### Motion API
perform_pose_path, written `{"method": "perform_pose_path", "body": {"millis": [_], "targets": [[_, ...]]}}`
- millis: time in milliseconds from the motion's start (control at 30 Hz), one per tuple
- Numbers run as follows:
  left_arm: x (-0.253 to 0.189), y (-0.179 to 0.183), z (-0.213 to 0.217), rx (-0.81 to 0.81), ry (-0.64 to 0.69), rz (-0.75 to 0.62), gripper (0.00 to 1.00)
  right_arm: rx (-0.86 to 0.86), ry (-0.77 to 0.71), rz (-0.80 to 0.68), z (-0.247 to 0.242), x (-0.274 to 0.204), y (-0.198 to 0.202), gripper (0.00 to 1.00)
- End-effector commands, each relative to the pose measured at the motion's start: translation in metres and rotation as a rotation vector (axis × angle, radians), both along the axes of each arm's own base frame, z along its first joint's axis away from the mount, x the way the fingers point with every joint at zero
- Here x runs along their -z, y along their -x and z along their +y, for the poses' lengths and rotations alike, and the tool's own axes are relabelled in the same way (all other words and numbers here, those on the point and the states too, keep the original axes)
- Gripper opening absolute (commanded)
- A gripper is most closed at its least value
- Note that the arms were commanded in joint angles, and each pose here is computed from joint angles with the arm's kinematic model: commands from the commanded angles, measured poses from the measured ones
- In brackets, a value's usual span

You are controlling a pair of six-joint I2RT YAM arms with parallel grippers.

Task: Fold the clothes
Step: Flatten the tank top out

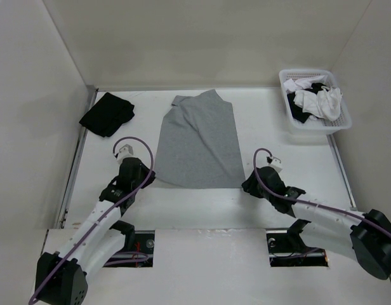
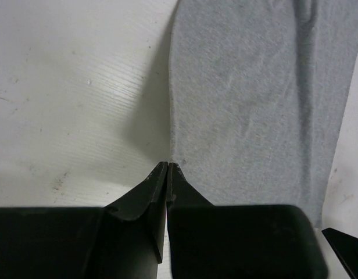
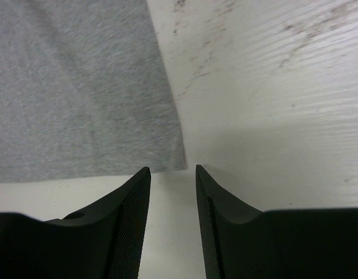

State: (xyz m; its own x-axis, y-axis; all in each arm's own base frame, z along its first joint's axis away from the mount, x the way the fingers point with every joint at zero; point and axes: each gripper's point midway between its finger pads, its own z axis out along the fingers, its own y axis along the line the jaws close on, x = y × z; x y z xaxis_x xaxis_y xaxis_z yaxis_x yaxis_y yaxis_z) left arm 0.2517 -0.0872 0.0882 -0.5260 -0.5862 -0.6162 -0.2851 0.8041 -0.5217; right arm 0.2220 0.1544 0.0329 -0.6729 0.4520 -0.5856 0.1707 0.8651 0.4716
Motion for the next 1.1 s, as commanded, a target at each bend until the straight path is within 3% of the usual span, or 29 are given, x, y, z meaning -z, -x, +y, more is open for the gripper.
{"method": "perform_pose_path", "body": {"millis": [0,267,667,1067], "targets": [[0.006,0.005,-0.002,0.017,0.006,0.012,0.00,-0.037,-0.053,-0.016,0.022,-0.017,-0.006,0.41],[-0.001,0.004,-0.004,0.033,0.003,-0.027,0.00,-0.007,-0.033,0.010,0.018,-0.009,-0.008,0.31],[-0.014,0.000,-0.008,0.058,0.027,-0.066,0.00,0.065,0.042,0.019,0.008,-0.006,-0.018,0.31],[-0.024,-0.004,-0.010,0.071,0.027,-0.102,0.00,0.065,0.072,0.056,0.010,0.002,-0.020,0.19]]}}
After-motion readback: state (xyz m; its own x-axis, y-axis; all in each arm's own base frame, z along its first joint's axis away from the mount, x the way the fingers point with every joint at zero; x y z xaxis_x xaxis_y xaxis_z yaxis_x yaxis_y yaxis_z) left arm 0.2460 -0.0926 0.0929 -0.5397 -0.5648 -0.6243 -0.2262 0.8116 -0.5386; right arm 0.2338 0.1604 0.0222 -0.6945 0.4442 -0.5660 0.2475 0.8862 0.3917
